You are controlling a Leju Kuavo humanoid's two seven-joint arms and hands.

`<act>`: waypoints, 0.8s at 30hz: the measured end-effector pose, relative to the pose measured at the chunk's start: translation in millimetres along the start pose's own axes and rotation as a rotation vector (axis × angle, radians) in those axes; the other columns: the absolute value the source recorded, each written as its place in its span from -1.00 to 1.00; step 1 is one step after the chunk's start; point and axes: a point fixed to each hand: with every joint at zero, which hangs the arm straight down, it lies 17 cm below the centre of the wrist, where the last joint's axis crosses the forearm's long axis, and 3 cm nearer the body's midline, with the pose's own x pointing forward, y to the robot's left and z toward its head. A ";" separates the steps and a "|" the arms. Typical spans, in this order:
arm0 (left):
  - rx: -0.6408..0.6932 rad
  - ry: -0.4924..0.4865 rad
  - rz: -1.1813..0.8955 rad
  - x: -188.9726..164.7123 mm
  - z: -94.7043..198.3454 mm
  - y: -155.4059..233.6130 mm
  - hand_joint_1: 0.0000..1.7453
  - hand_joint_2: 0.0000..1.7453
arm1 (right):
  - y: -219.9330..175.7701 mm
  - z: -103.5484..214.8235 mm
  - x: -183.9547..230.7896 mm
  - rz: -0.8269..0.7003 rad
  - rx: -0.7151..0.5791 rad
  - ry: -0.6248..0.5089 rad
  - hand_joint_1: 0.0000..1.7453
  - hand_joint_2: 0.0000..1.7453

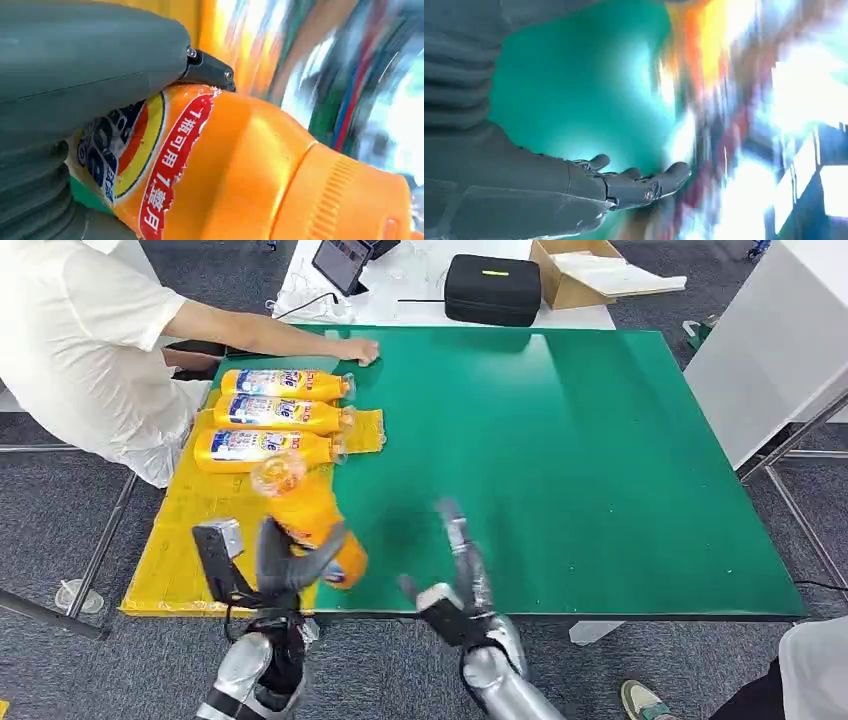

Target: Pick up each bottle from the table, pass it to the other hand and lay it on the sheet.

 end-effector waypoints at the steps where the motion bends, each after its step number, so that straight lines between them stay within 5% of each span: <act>1: 0.052 -0.038 -0.108 3.4 -4.5 17.2 1.00 1.00 | -32.5 -10.4 17.2 0.035 -0.096 -0.056 -1.00 -1.00; 6: 0.159 -0.083 -0.254 6.9 -19.7 64.1 1.00 1.00 | -176.2 -25.6 51.8 0.161 -0.463 -0.147 -1.00 -1.00; 10: 0.197 -0.081 -0.285 5.9 -23.3 85.1 1.00 1.00 | -227.2 -8.8 53.8 0.203 -0.578 -0.134 -1.00 -1.00; 19: 0.183 -0.104 -0.396 10.6 -28.4 96.9 1.00 1.00 | -226.1 2.5 43.1 0.199 -0.555 -0.104 -1.00 -1.00; 24: -0.076 -0.068 -0.755 -26.6 -36.0 58.4 1.00 1.00 | -211.8 -2.6 43.5 0.145 -0.524 -0.110 -1.00 -1.00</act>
